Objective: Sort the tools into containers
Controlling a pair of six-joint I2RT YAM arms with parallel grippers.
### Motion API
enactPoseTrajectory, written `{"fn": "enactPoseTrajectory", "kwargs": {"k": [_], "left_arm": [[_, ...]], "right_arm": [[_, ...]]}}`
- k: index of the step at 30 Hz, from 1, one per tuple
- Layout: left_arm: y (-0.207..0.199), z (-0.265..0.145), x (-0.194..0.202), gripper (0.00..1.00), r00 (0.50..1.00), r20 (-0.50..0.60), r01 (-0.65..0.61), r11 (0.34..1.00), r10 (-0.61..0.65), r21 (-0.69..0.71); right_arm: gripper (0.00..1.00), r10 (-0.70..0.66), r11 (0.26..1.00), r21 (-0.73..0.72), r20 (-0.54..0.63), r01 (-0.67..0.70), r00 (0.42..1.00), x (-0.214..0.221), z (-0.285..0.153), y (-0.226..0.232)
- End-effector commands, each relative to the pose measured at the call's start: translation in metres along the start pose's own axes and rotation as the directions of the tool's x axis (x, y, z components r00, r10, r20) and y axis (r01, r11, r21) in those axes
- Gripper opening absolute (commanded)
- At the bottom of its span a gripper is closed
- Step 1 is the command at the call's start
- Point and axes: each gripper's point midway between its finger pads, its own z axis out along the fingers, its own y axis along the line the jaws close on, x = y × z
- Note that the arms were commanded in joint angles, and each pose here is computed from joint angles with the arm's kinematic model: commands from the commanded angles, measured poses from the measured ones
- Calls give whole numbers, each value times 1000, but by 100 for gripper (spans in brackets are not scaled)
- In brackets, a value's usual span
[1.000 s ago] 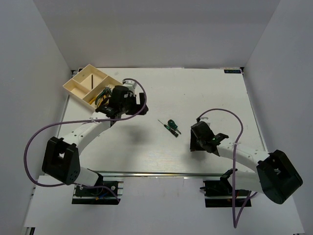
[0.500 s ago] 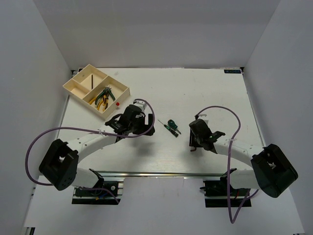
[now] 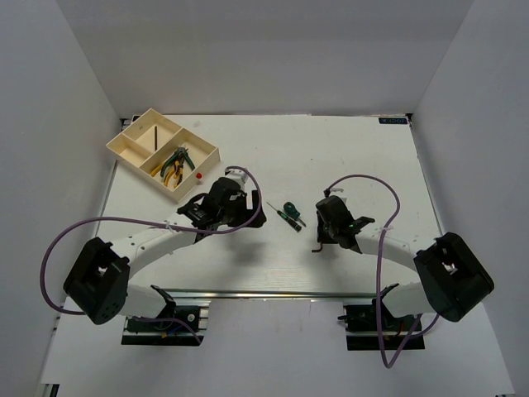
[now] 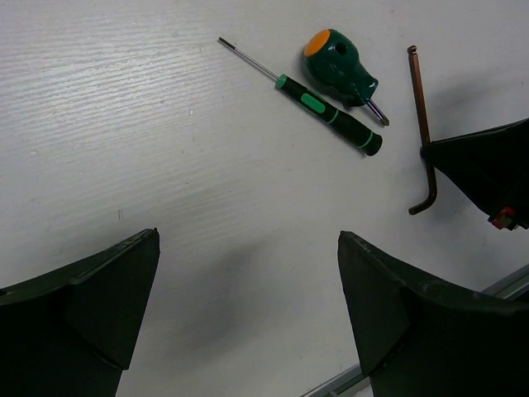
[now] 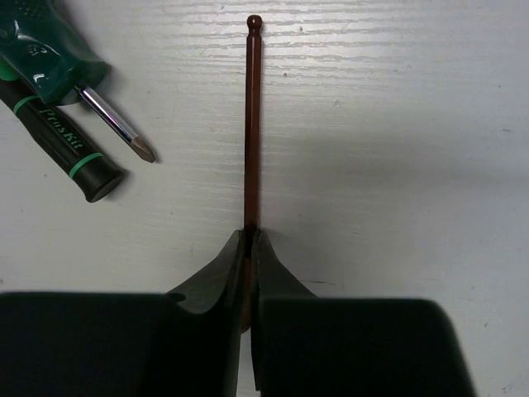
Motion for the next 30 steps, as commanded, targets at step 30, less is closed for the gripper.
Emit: {"fn": "enactPoseTrajectory", "kwargs": {"k": [30], "left_arm": [[-102, -14, -88, 91, 973, 137, 120, 917, -185, 382]], "right_arm": [[0, -46, 935, -324, 298, 146, 953, -89, -92, 63]]}}
